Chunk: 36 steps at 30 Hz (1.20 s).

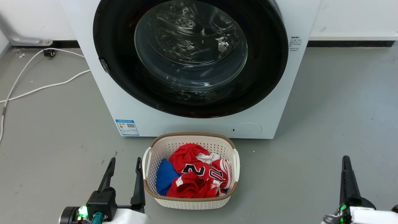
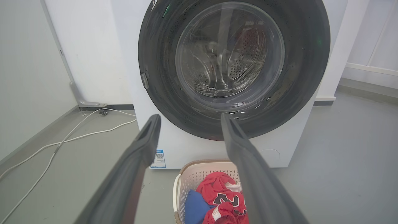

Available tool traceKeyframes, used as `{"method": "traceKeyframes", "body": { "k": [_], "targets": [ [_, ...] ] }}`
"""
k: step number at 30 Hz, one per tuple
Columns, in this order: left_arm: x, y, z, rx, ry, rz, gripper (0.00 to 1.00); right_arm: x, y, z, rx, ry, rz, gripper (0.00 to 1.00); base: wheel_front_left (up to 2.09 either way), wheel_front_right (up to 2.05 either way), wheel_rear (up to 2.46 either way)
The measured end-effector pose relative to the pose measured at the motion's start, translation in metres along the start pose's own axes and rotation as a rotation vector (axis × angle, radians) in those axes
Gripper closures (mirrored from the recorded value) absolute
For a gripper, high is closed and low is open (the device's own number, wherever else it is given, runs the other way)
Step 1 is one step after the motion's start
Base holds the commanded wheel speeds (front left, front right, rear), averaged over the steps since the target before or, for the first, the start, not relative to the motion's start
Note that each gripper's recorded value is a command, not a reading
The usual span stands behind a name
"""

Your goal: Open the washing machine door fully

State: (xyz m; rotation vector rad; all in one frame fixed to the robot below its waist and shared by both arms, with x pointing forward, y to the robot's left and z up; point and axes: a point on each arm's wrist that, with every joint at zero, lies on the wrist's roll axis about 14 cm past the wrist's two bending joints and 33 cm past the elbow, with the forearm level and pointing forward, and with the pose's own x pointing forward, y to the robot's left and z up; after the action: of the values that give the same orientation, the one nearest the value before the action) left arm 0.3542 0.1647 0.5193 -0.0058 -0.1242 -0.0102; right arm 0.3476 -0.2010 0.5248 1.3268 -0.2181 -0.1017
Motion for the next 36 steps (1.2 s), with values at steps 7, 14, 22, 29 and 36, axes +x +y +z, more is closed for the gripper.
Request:
{"method": "traceKeyframes", "body": {
  "k": [7, 14, 22, 29, 36],
  "targets": [
    [-0.001, 0.002, 0.000, -0.003, 0.001, 0.008, 0.00, 0.001, 0.017, -0.018, 0.321, 0.064, 0.003, 1.00, 0.00, 0.00, 0.00],
    [-0.001, 0.002, 0.000, -0.006, -0.001, 0.011, 0.00, -0.001, 0.029, -0.018, 0.366, 0.167, 0.046, 1.00, 0.00, 0.00, 0.00],
    [-0.001, 0.004, 0.000, -0.009, 0.001, 0.020, 0.00, -0.004, 0.019, -0.014, 0.358, 0.204, 0.028, 1.00, 0.00, 0.00, 0.00],
    [-0.002, 0.005, 0.000, -0.002, 0.002, 0.025, 0.00, -0.005, 0.016, -0.021, 0.334, 0.224, 0.016, 1.00, 0.00, 0.00, 0.00],
    [0.000, 0.007, -0.003, 0.004, 0.011, 0.032, 0.00, 0.007, 0.009, -0.015, 0.316, 0.206, 0.005, 1.00, 0.00, 0.00, 0.00]
  ]
}}
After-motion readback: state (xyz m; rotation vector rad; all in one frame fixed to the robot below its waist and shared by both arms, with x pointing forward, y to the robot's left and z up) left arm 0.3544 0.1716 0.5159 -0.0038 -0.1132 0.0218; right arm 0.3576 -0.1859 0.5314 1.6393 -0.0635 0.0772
